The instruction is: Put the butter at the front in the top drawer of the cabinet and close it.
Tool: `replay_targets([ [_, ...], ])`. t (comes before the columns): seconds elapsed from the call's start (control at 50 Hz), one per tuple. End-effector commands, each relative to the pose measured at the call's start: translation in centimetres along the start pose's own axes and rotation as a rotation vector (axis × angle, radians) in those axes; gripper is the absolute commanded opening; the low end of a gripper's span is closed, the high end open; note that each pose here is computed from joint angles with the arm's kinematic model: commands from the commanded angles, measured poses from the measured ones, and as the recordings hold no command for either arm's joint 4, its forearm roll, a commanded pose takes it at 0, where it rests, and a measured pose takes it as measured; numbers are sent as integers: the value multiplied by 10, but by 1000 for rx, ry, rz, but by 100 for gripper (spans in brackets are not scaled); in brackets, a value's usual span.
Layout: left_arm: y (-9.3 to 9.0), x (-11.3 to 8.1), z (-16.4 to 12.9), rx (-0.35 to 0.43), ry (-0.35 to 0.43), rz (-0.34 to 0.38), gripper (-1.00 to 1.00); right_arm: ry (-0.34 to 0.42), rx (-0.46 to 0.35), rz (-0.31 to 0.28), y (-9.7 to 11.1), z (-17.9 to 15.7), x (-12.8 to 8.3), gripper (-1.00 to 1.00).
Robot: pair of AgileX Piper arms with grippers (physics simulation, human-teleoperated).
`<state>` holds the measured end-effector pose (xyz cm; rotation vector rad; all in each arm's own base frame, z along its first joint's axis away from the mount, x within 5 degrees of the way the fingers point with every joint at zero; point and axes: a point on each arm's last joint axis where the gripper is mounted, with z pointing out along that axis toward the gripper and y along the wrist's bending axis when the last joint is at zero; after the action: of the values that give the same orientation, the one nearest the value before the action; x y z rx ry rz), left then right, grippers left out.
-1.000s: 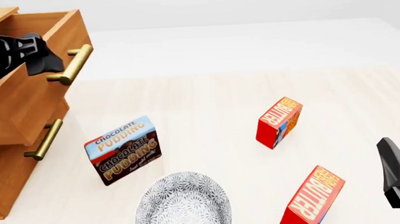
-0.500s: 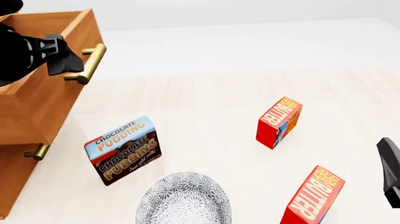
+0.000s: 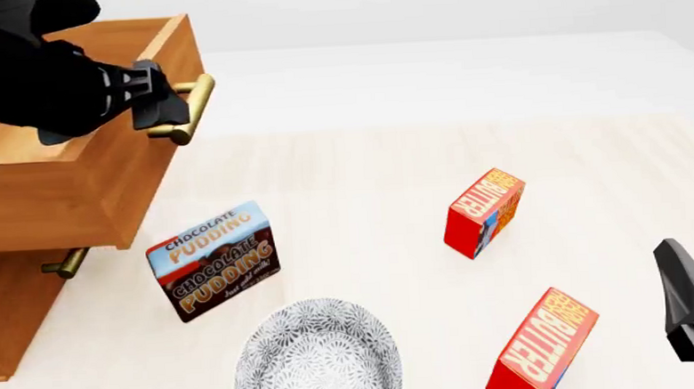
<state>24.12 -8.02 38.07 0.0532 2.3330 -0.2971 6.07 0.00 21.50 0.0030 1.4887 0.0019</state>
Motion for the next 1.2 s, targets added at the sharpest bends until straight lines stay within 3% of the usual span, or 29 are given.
replay_targets([
  [0.02,-13,2,6,38,12,19,100,-1,0,-1,0,-2,0,100],
  [0.3,-31,0,3,90,1,38,100,-1,0,-1,0,-2,0,100],
  [0.36,-28,-2,4,76,8,50,100,-1,0,-1,0,-2,0,100],
  [0.76,-19,-36,-53,41,-47,142,100,-1,0,-1,0,-2,0,100],
  [1.06,-22,-41,-76,48,-56,206,100,-1,0,-1,0,-2,0,100],
  [1.2,-34,-38,-72,86,-51,271,100,-1,0,-1,0,-2,0,100],
])
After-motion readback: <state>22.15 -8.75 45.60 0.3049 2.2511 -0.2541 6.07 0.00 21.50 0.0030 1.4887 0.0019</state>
